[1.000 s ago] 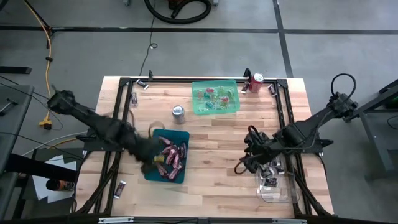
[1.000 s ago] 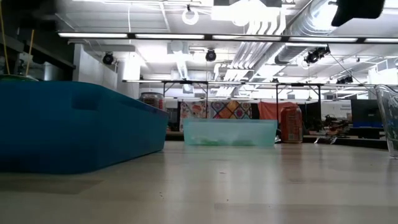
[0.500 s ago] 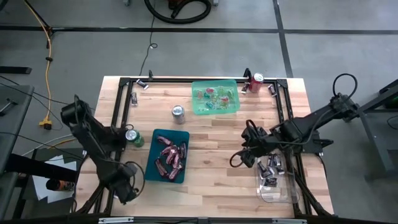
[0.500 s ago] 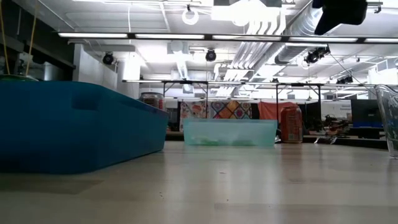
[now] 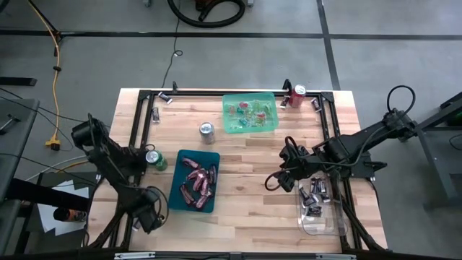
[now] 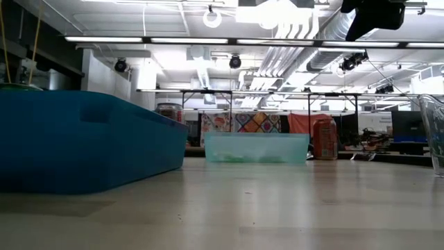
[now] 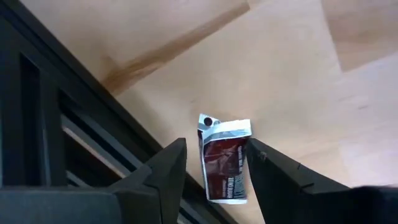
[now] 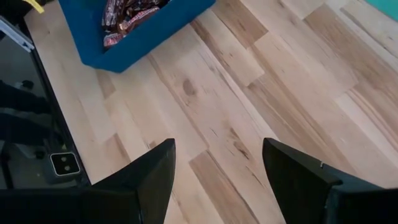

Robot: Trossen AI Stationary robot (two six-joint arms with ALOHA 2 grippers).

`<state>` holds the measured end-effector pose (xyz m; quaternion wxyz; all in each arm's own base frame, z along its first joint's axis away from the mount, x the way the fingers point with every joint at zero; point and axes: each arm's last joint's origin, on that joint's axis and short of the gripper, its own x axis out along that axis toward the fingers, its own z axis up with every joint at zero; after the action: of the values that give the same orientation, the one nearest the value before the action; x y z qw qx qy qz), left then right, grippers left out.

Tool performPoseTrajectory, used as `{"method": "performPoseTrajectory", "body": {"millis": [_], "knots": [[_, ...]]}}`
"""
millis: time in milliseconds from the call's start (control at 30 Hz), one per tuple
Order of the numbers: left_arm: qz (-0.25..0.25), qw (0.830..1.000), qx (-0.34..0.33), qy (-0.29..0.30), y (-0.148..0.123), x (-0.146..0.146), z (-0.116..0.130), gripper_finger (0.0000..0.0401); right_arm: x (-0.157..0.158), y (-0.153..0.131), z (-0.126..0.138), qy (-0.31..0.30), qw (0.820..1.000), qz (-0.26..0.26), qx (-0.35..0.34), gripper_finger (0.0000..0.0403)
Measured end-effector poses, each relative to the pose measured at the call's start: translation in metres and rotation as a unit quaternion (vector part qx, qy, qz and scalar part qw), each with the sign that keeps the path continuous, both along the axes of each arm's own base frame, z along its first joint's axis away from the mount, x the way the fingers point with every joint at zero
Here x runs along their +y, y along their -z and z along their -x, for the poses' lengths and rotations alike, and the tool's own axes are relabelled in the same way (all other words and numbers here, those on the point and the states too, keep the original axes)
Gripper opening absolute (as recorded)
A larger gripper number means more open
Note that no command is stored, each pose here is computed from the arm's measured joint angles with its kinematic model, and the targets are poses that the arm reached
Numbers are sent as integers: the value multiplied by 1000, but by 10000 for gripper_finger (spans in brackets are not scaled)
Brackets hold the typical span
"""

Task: Organize candy in baskets
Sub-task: Put the dark brown chocolate bar into the transparent bin

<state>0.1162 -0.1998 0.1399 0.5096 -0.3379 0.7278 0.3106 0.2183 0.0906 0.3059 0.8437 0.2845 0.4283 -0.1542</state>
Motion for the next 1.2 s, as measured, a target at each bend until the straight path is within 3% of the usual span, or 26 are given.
{"method": "performPoseTrajectory", "body": {"millis": [533,633,767,900,1067,1133,1200], "knots": [[-3,1000,10,15,13,-6,-3,153,0,0,0,-3,1000,3,2,236],[8,1000,2,22,12,-5,-6,120,0,0,0,-4,1000,3,2,236],[37,998,-52,26,1,-12,-19,23,0,0,1,-4,1000,3,3,236],[65,992,-97,46,-19,-13,-27,7,0,0,1,-2,1000,-1,4,236],[130,959,-242,71,-86,-8,-35,2,4,-3,-4,-32,999,-32,-15,236],[131,932,-332,63,-119,2,-38,2,7,-7,-8,-50,997,-45,-44,236],[93,891,-440,58,-150,18,-42,1,10,-13,-14,-68,992,-55,-88,236]]}}
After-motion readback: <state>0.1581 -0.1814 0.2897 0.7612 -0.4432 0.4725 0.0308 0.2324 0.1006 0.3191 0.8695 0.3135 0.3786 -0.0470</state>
